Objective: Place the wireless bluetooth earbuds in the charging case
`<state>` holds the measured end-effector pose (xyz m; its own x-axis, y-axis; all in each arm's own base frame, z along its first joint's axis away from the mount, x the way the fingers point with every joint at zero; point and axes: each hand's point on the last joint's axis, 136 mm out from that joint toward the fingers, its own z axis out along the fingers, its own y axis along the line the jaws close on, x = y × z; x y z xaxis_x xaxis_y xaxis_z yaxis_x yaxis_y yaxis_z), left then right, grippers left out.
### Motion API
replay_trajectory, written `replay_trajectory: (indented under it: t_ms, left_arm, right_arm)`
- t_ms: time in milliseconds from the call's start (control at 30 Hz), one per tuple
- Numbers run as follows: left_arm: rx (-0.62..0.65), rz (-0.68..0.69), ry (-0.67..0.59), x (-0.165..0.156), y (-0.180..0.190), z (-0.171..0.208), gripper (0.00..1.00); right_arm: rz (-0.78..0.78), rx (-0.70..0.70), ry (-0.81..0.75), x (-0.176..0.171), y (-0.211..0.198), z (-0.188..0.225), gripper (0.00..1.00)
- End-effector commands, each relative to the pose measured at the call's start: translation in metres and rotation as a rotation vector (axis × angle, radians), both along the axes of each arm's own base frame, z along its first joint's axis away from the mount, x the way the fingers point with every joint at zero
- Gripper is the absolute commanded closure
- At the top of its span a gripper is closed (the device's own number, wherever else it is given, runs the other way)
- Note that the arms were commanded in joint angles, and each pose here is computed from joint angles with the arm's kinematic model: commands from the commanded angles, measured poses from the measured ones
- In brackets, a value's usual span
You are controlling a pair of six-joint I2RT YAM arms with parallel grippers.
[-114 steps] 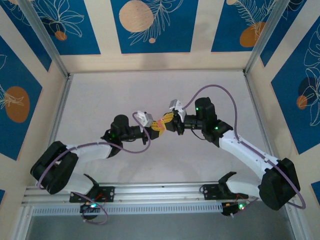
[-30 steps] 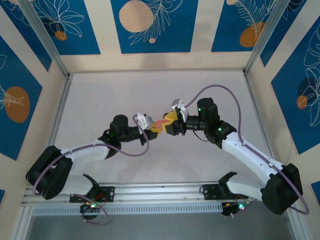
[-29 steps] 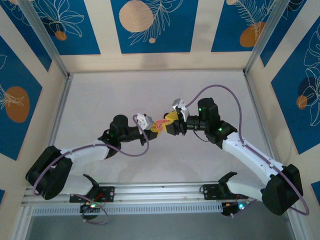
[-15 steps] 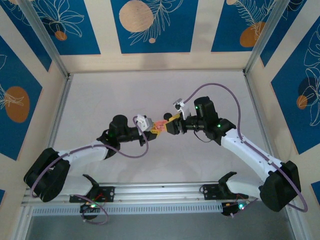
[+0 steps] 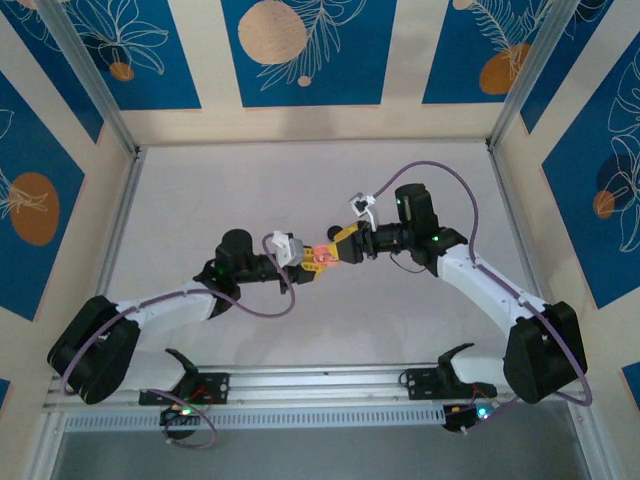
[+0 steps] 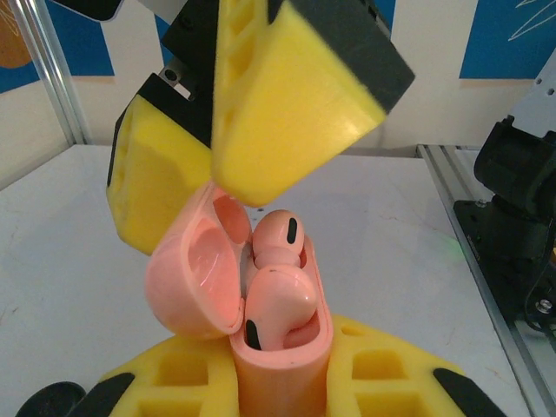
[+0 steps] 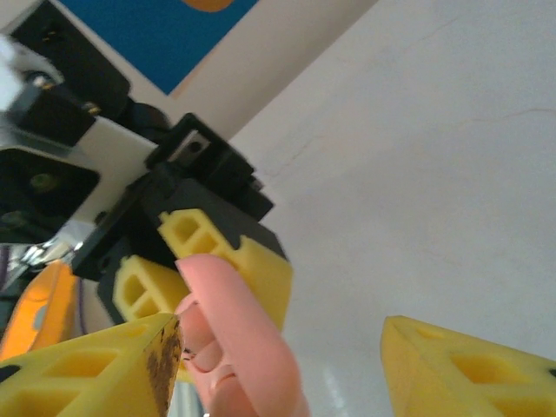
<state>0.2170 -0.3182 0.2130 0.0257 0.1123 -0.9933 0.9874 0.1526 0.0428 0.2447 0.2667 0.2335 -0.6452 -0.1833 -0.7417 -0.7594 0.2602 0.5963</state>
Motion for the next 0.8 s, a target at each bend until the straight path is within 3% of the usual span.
replay_trajectory:
  t_ms: [0, 233, 467, 567, 767]
  left_arm:
    - [-0.038, -0.028, -0.030, -0.006, -0.002, 0.014, 0.86]
    - [-0.025, 0.042, -0.007, 0.006, 0.000, 0.010, 0.86]
    - [-0.017, 0.097, 0.057, 0.016, 0.001, 0.003, 0.86]
    - [0.016, 0.143, 0.188, 0.028, -0.002, -0.011, 0.85]
    - [0.084, 0.239, 0.618, 0.046, -0.009, -0.068, 0.85]
  right_arm:
    - [0.130, 0.097, -0.022, -0.016, 0.006, 0.023, 0.39]
    - [0.186, 0.149, -0.052, -0.038, -0.002, 0.032, 0.47]
    - [0.076, 0.130, -0.058, -0.036, -0.023, 0.025, 0.51]
    - [-0.069, 0.066, -0.013, -0.014, -0.034, 0.010, 0.51]
    - [-0.323, -0.058, 0.173, 0.023, -0.058, -0.035, 0.51]
